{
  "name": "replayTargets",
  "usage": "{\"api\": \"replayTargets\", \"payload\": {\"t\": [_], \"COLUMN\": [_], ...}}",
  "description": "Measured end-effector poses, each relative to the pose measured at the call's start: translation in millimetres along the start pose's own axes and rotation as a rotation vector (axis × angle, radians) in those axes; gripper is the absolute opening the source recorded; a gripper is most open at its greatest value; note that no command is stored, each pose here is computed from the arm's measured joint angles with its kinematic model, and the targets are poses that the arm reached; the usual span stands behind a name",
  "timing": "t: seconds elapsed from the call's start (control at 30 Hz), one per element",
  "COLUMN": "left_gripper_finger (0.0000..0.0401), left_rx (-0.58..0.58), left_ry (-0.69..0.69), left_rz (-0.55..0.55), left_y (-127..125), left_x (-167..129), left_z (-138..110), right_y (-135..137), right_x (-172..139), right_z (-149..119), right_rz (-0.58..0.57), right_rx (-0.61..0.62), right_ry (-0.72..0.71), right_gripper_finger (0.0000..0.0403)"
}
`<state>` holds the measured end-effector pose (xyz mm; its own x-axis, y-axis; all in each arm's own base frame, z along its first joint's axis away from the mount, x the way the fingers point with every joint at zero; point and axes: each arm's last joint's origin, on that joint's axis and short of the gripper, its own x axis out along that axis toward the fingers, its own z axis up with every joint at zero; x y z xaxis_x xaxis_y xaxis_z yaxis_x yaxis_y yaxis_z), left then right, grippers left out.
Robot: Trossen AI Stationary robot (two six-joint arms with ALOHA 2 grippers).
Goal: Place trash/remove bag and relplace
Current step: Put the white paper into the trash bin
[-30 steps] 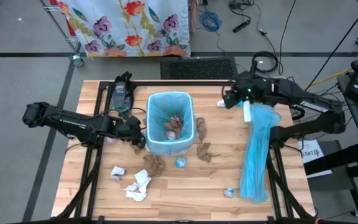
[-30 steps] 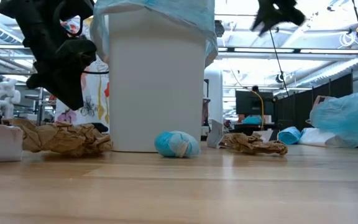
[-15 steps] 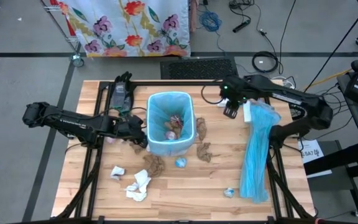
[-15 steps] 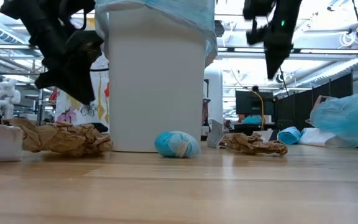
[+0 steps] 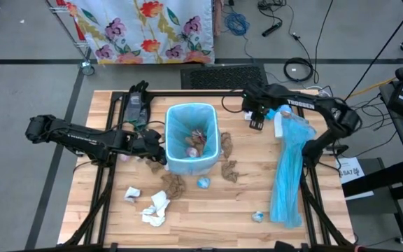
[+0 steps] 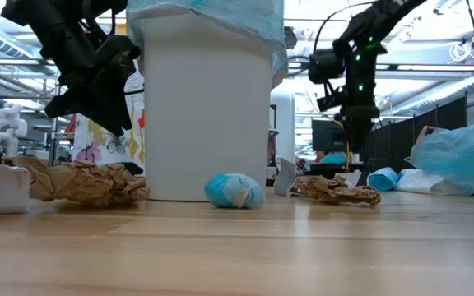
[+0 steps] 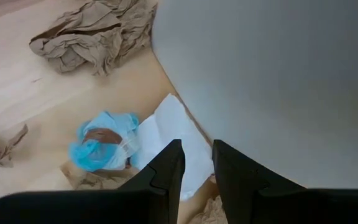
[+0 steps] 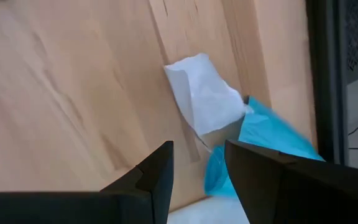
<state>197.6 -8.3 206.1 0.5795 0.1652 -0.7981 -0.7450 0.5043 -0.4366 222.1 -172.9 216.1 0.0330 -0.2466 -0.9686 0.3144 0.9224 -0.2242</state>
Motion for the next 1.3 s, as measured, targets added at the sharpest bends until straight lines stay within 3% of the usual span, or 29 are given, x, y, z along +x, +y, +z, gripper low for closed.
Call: {"api": "replayTargets", "payload": {"t": [0.43,0.5,0.63,0.73,0.97,1.3], "left_gripper_finger": [0.0090,0.0090,0.0090,0.0090,0.0090,0.0090], "left_rx": [-0.027,-0.027,-0.027,-0.026,-0.018,0.006], "left_ry": [-0.002,-0.001,-0.001,-0.001,-0.001,0.000], "left_rz": [-0.002,-0.002,-0.002,-0.001,0.000,0.000], "left_y": [0,0,0,0,0,0], "left_x": [0,0,0,0,0,0], "left_z": [0,0,0,0,0,0], "right_y": [-11,-10,-7,-6,0,23], "right_x": [53,60,69,67,13,-119], "right_z": [13,14,14,12,-1,-35], "right_rz": [0.072,0.088,0.122,0.125,0.088,0.072], "right_rx": [-0.009,-0.023,0.001,0.042,0.157,0.384], "right_ry": [0.056,0.072,0.102,0.125,0.054,-0.410], "right_gripper_finger": [0.0127,0.0105,0.0018,0.0005,0.0001,0.0000]}}
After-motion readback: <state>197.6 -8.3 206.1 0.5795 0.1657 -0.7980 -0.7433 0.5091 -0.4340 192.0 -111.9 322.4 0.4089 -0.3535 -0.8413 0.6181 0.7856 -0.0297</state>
